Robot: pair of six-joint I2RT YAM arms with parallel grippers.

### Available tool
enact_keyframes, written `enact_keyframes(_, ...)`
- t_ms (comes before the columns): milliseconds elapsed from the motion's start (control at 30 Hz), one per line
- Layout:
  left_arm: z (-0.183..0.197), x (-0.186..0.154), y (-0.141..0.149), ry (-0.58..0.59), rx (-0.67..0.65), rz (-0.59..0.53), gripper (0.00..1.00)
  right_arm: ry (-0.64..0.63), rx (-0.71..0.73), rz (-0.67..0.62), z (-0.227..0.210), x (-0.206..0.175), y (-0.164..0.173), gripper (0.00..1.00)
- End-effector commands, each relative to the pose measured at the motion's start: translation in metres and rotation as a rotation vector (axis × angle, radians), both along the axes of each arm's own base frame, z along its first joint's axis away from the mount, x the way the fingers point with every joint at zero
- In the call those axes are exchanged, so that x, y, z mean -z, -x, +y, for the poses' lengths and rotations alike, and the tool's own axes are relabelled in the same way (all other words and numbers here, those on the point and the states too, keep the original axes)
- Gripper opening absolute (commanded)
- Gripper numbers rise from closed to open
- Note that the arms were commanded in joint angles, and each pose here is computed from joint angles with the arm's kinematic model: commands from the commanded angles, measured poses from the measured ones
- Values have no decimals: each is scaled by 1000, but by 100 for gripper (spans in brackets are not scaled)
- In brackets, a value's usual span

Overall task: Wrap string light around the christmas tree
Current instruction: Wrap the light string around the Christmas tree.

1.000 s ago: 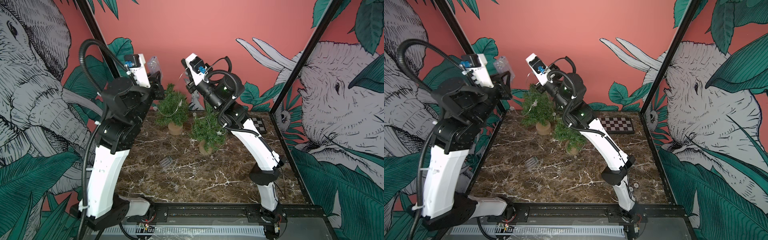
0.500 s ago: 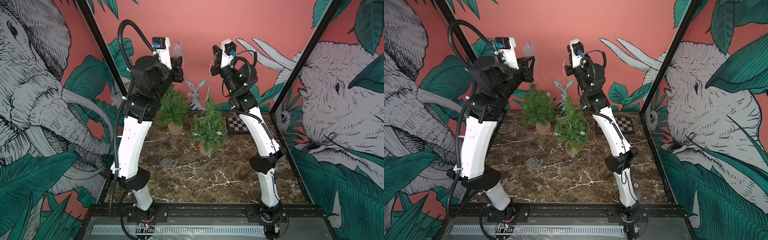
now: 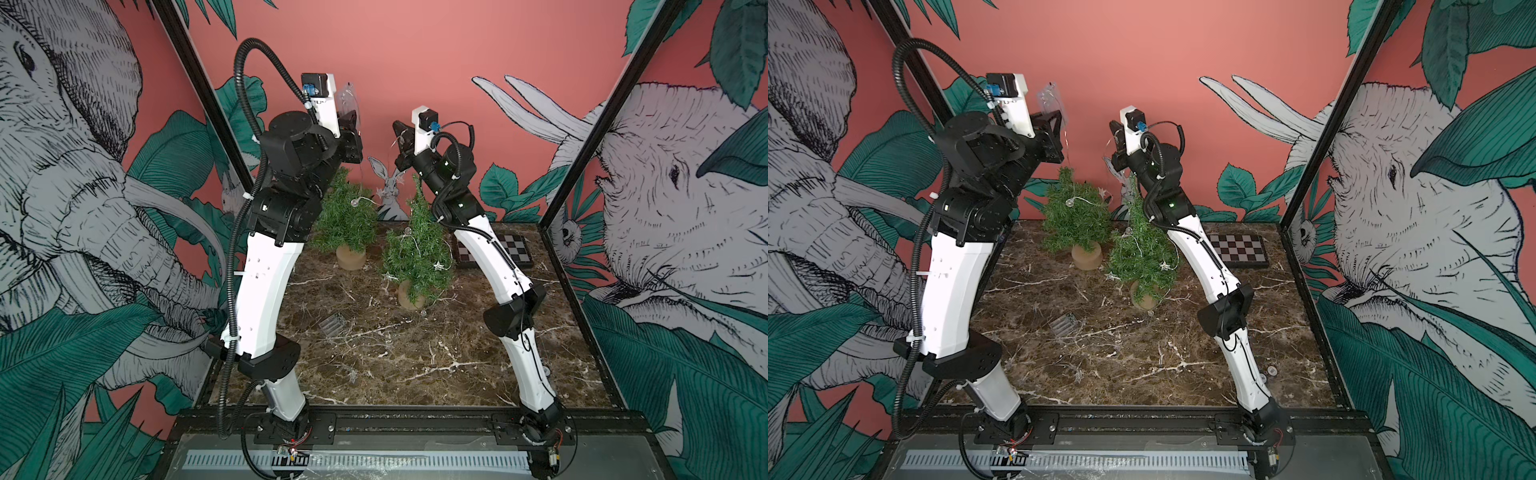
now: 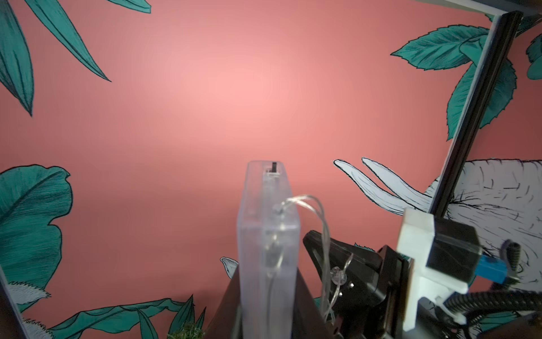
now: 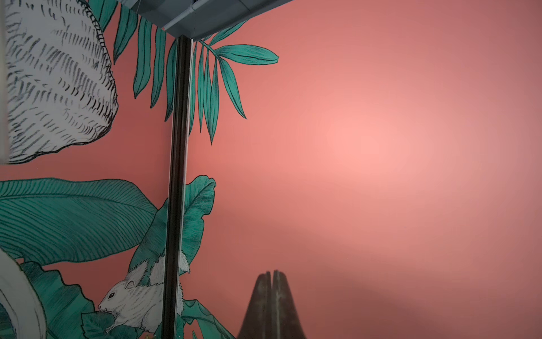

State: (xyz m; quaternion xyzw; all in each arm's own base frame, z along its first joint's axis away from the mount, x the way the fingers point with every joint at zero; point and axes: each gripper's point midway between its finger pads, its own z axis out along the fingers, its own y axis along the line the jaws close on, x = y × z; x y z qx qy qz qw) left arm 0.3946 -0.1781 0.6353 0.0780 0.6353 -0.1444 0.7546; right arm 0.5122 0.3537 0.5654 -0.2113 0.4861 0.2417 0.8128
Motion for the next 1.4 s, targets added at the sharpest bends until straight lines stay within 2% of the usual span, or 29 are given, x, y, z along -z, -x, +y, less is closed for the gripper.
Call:
enact_keyframes(0, 16, -26, 22, 31, -19, -69, 0, -113, 54, -15, -36, -32, 2, 0)
enact_keyframes(167, -5, -26, 22, 92, 107, -55, 0, -105, 124, 61, -66, -29, -11, 0)
enact_keyframes(367, -19, -45, 27, 140, 204, -119, 0, -143, 148, 125, -100, -30, -21, 0)
enact_keyframes(500, -10, -66, 30, 175, 166, -207, 0, -172, 152, 143, -115, -37, -18, 0)
enact_keyframes(633, -6, -71, 11, 229, 105, -244, 0, -188, 180, 167, -130, -40, -14, 0)
enact_keyframes(833, -10, -56, -35, 349, 34, -246, 0, -188, 191, 178, -148, -41, 0, 0)
enact_keyframes(933, -18, -52, -51, 459, 76, -256, 0, -175, 198, 180, -155, -41, 10, 0)
enact_keyframes(1033, -32, -51, -61, 581, 181, -271, 0, -162, 210, 199, -163, -38, 15, 0)
enact_keyframes(1200, -30, -62, -54, 647, 215, -304, 0, -187, 186, 222, -176, -37, 22, 0)
enact_keyframes(1367, -25, -83, -30, 703, 280, -343, 0, -211, 163, 216, -180, -37, 31, 0)
